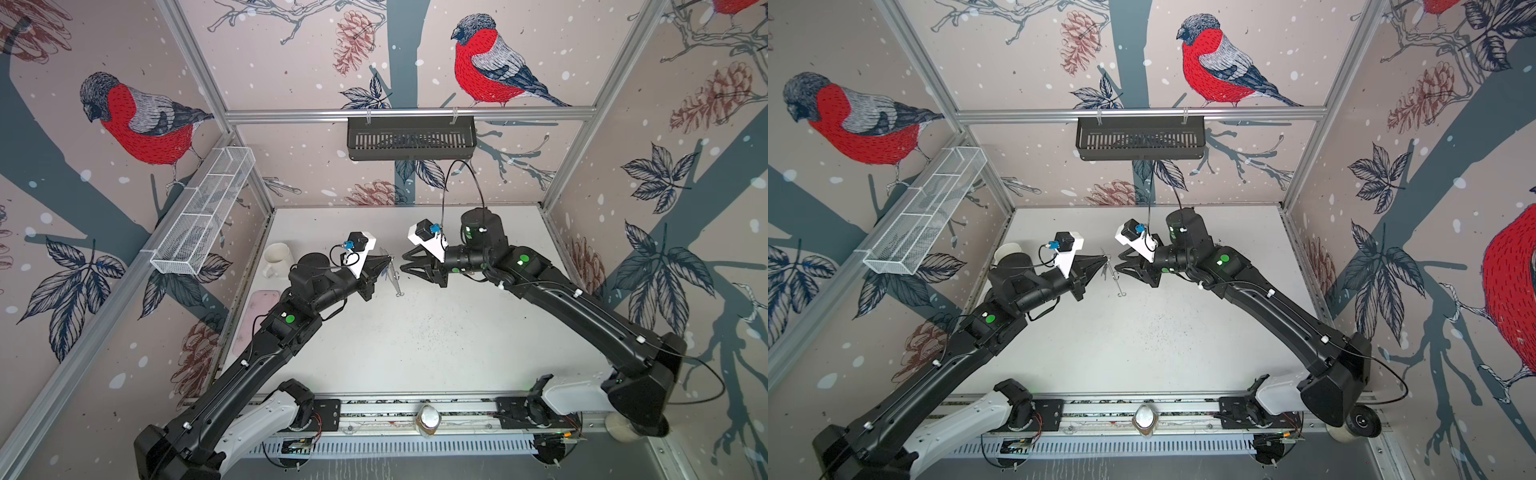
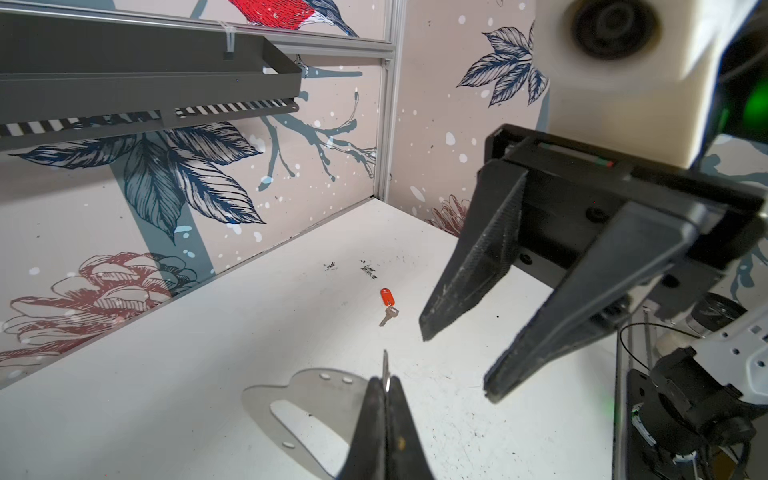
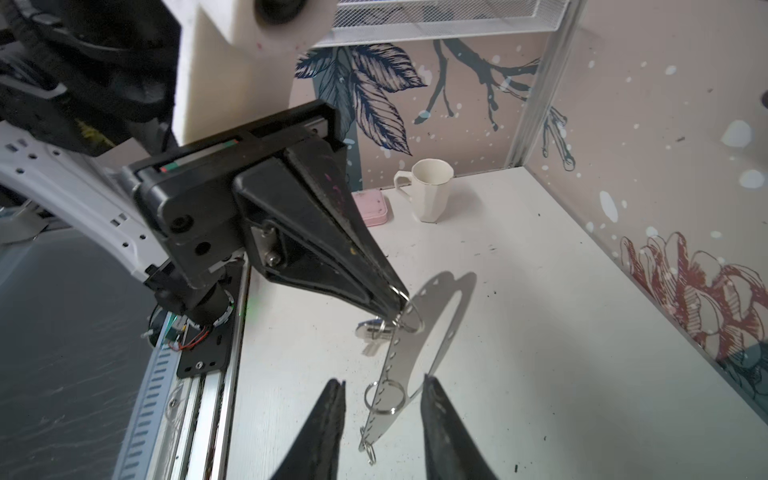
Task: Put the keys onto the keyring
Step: 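Hold the ring with the right gripper while the left gripper grips the plate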
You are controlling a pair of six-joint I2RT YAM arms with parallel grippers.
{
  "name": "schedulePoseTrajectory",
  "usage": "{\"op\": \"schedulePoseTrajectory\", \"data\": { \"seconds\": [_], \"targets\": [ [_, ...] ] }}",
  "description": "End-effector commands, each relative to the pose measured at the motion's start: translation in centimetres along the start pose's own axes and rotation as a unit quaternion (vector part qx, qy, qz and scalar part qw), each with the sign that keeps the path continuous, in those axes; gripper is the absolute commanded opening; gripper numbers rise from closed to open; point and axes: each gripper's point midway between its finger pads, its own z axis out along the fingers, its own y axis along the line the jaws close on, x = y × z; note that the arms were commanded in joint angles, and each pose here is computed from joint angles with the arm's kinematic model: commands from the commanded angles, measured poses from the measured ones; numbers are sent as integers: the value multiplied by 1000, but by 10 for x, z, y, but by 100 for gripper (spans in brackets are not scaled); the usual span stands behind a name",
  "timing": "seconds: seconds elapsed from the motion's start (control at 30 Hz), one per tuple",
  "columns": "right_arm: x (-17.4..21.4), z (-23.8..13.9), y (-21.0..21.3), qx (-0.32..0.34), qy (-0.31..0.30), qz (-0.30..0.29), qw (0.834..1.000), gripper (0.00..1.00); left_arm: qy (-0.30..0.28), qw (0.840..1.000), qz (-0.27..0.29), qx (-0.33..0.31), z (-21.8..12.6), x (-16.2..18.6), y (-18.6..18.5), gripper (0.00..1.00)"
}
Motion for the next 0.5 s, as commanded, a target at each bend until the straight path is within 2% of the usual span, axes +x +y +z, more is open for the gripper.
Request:
{"op": "schedulePoseTrajectory", "data": {
  "seconds": [0.0,0.1,0.2,0.3,0.47],
  "targets": [
    [-27,-8,-14,62,-76,38,994,33,-47,997,-25,-54,-3,-26,18,0],
    [-26,-3,-7,77,-113,73,988,30,-56,993,-50,-88,-3,-29,30,0],
    [-33,1,13,56,-152,95,982,28,-63,990,-68,-103,-3,-31,37,0],
    [-36,9,17,66,-167,109,978,27,-68,990,-75,-101,-2,-31,37,0],
    [-28,33,13,59,-157,123,978,26,-72,990,-81,-94,-2,-30,34,0]
  ]
}}
